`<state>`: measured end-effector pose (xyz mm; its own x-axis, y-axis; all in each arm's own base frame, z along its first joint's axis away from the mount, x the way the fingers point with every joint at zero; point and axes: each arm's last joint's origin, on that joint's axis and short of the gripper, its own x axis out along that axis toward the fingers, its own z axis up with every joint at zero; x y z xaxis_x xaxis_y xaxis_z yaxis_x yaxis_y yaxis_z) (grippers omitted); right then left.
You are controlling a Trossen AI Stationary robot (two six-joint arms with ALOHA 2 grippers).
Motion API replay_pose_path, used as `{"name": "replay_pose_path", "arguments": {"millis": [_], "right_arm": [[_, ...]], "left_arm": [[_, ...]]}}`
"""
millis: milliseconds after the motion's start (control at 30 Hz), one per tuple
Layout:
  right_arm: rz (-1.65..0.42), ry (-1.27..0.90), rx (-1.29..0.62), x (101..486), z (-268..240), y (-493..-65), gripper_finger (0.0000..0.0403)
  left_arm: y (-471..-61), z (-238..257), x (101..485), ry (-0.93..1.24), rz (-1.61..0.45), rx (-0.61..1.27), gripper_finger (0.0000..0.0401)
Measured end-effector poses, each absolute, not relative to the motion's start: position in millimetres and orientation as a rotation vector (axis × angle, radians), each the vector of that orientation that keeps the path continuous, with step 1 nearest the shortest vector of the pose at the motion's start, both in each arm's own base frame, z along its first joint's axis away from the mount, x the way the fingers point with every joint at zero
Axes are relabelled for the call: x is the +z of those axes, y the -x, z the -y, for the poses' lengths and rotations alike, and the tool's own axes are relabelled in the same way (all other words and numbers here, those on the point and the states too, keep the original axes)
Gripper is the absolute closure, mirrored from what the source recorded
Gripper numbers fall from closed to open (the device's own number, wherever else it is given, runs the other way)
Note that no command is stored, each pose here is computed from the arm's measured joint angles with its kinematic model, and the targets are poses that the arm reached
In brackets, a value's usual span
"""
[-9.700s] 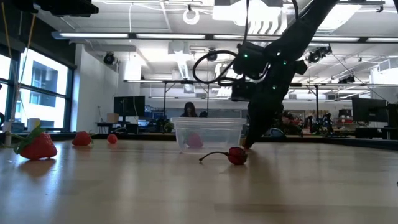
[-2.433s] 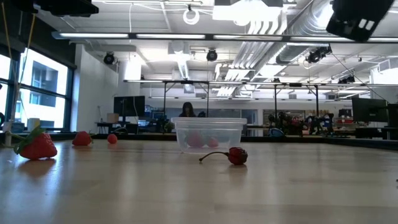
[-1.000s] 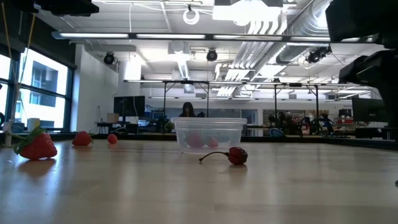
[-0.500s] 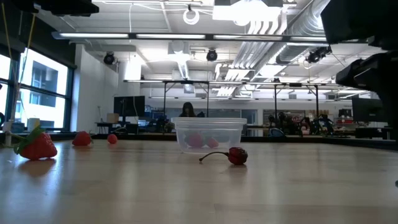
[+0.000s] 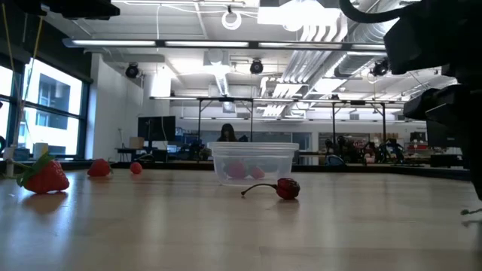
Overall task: Pick and placing Produce into tupperware
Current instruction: Put the black cherry into the transparent bin
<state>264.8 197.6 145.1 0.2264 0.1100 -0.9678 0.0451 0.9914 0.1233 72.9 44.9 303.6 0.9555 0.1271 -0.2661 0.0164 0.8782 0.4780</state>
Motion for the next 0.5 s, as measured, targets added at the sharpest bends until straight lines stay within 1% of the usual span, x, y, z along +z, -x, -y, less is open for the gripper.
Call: {"name": "replay_pose_path", "arguments": {"millis": [233, 500], "right_arm": [[-1.348, -0.132, 0.033, 135.9, -198.2, -269.1, 0.0247], [-1.359, -0.127, 0.027, 135.0, -197.7, -268.4, 0.0247]], "left_arm": [[-72.9, -44.9, 303.5, -0.497, -0.297, 0.059, 0.0373], [-72.9, -44.9, 303.6, -0.497, -0.297, 0.059, 0.0373]]}}
